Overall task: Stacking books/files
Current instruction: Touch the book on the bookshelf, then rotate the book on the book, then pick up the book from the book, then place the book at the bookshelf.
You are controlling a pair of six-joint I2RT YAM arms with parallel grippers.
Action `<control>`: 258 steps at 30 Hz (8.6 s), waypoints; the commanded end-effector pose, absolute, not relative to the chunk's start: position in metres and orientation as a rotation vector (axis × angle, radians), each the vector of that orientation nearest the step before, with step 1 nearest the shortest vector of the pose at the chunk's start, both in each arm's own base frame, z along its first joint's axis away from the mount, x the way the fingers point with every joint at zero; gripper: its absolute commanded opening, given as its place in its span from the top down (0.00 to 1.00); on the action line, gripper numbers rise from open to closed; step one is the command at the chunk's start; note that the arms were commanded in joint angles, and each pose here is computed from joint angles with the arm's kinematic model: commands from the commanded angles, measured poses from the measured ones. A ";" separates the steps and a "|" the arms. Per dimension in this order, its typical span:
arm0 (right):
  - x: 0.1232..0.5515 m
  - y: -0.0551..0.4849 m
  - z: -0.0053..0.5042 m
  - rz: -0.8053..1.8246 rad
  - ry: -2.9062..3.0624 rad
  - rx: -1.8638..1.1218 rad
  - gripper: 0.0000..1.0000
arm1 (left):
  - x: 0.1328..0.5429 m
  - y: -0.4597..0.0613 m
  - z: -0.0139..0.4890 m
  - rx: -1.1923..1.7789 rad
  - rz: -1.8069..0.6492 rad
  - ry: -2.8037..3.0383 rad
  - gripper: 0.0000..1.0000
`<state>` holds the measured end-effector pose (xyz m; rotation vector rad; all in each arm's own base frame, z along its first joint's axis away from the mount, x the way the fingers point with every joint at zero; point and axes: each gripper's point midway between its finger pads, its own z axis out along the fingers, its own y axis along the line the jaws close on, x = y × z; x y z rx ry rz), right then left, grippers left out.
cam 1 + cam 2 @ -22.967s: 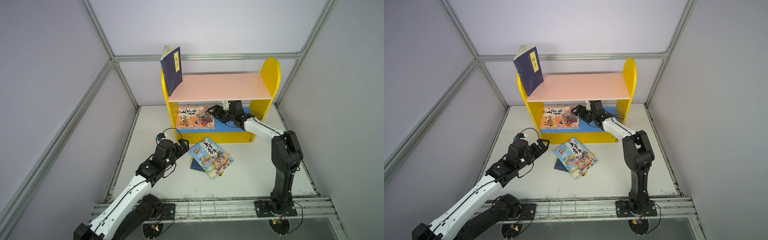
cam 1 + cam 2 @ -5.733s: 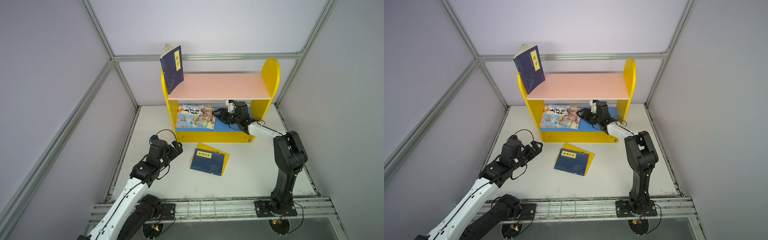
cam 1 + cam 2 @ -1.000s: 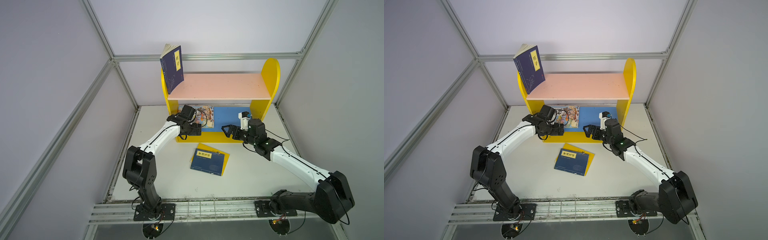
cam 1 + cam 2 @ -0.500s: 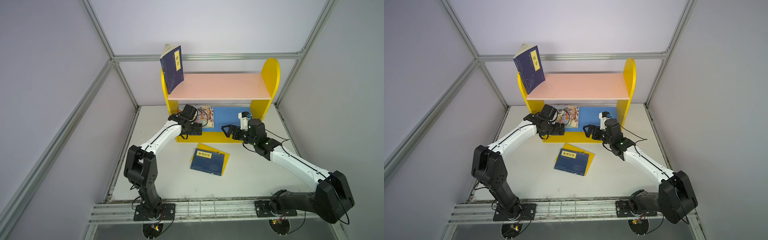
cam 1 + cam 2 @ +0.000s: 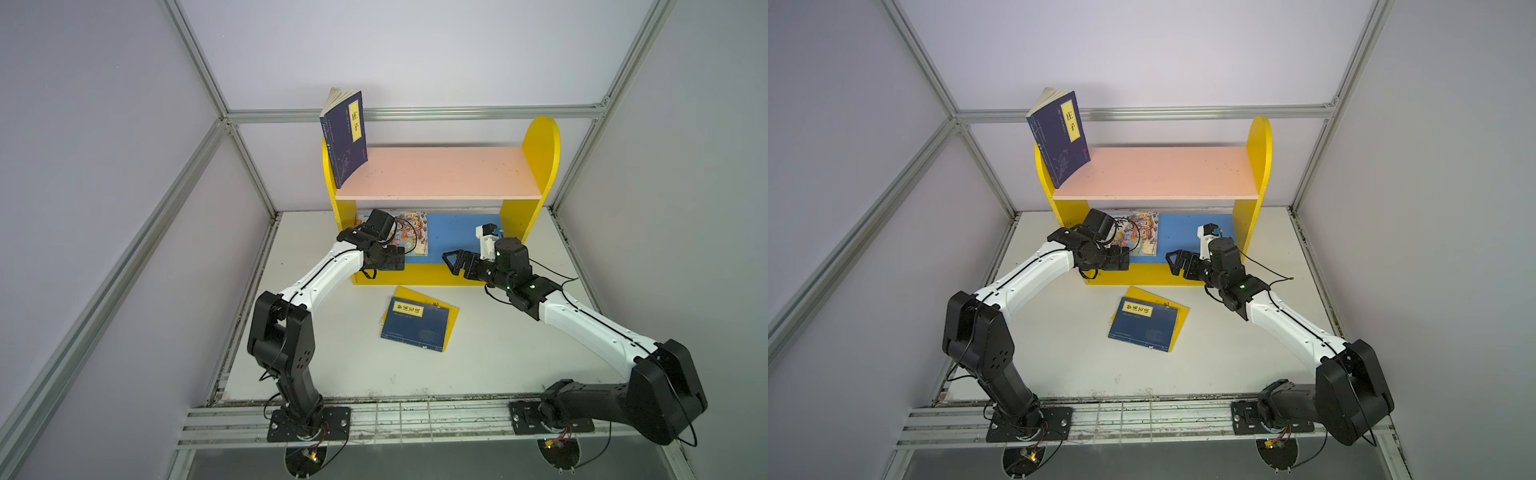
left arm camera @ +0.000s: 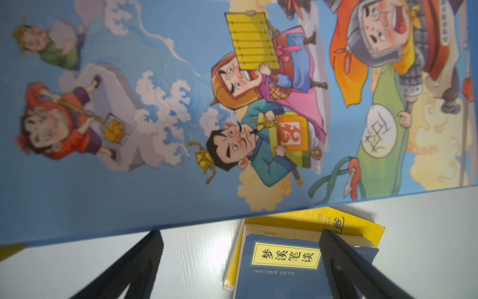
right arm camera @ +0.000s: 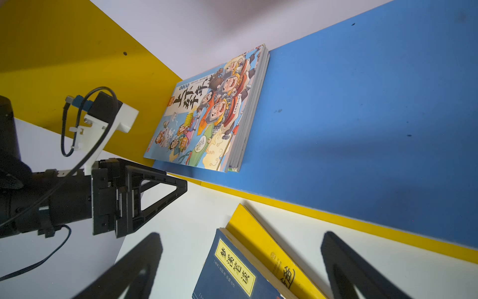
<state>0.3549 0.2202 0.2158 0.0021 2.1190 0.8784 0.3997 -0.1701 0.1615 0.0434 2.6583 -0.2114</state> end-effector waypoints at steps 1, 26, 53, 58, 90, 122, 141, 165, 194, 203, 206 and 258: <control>0.356 0.232 0.222 0.931 2.099 -0.051 0.00 | 0.416 -0.170 0.178 0.028 -0.211 2.560 0.01; 0.347 0.344 0.190 0.963 2.305 -0.495 0.03 | 0.324 -0.110 0.194 -0.096 -0.118 2.497 0.01; 0.384 0.371 0.181 0.840 2.322 -0.563 0.03 | 0.285 -0.082 0.191 -0.184 -0.122 2.487 0.00; 0.388 0.372 0.184 0.829 2.314 -0.564 0.03 | 0.283 -0.083 0.191 -0.190 -0.135 2.489 0.00; 0.235 0.234 0.142 0.674 2.607 -0.310 0.00 | 0.232 -0.176 0.098 -0.351 -0.836 2.712 0.00; 0.243 0.272 0.102 0.706 2.737 -0.261 0.02 | 0.204 -0.194 0.044 -0.623 -1.035 2.723 0.01; 0.296 0.317 0.084 0.751 2.653 -0.851 0.01 | 0.201 -0.200 0.041 -0.664 -1.049 2.763 0.00; 0.255 0.315 0.061 0.962 2.788 -0.518 0.15 | 0.216 -0.209 0.045 -0.681 -1.071 2.693 0.01; 0.222 0.321 0.017 1.035 2.882 -0.451 0.65 | 0.230 -0.209 0.072 -0.645 -1.129 2.522 0.17; 0.222 0.326 0.020 1.088 2.864 -0.423 0.66 | 0.234 -0.214 0.071 -0.655 -1.149 2.527 0.52; 0.223 0.326 0.020 1.082 2.865 -0.422 0.66 | 0.234 -0.211 0.075 -0.651 -1.120 2.529 0.71; 0.238 0.204 0.319 0.693 1.998 -0.324 0.00 | 0.364 -0.232 0.515 0.446 0.009 1.631 1.00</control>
